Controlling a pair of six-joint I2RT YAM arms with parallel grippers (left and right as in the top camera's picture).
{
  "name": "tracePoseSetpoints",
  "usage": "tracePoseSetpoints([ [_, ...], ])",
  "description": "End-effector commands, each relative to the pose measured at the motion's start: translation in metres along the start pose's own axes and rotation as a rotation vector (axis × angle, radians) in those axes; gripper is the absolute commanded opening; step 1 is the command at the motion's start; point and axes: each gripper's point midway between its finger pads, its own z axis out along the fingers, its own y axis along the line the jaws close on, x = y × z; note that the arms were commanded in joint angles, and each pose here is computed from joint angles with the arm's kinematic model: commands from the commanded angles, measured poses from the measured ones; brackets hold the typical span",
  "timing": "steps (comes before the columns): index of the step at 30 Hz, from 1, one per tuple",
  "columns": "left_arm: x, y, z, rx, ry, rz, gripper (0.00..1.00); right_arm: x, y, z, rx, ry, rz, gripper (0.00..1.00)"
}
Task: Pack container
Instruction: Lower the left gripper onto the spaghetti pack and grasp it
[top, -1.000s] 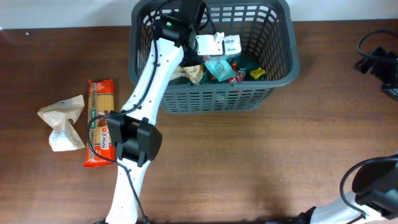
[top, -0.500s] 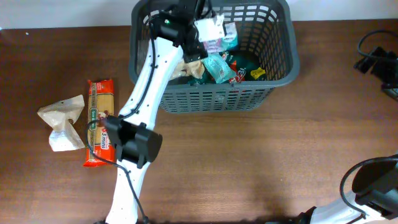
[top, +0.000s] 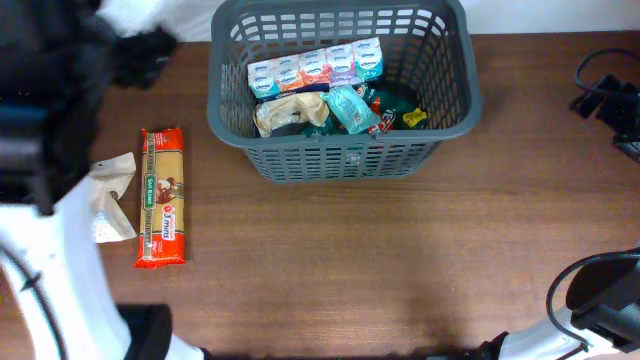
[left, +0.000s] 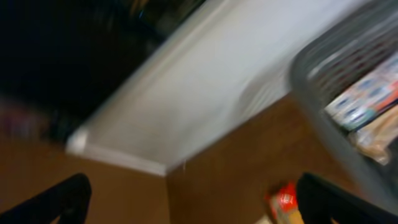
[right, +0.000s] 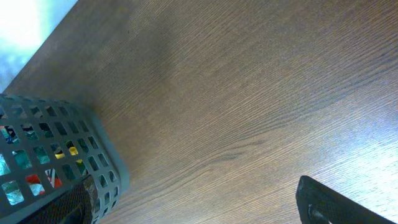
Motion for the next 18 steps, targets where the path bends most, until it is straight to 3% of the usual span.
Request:
tracePoseSetpoints([
  [1,0.094,-0.002,0.052,0.038,0.306,-0.239,0.97,0.001,0.001,0.003,-0.007,0.010,0.010,0.99],
  [5,0.194,-0.055,0.089,0.248,0.579,-0.470,0.94,0.001,0.001,0.003,-0.007,0.010,0.010,0.99],
  [9,0.285,-0.130,0.128,0.412,0.789,-0.582,0.93,0.001,0.001,0.003,-0.007,0.010,0.010,0.99],
  [15,0.354,-0.198,0.161,0.481,0.934,-0.632,0.95,0.001,0.001,0.003,-0.007,0.010,0.010,0.99],
  [18,0.372,-0.216,0.170,0.504,0.978,-0.640,0.95,0.001,0.001,0.003,-0.007,0.010,0.010,0.99],
])
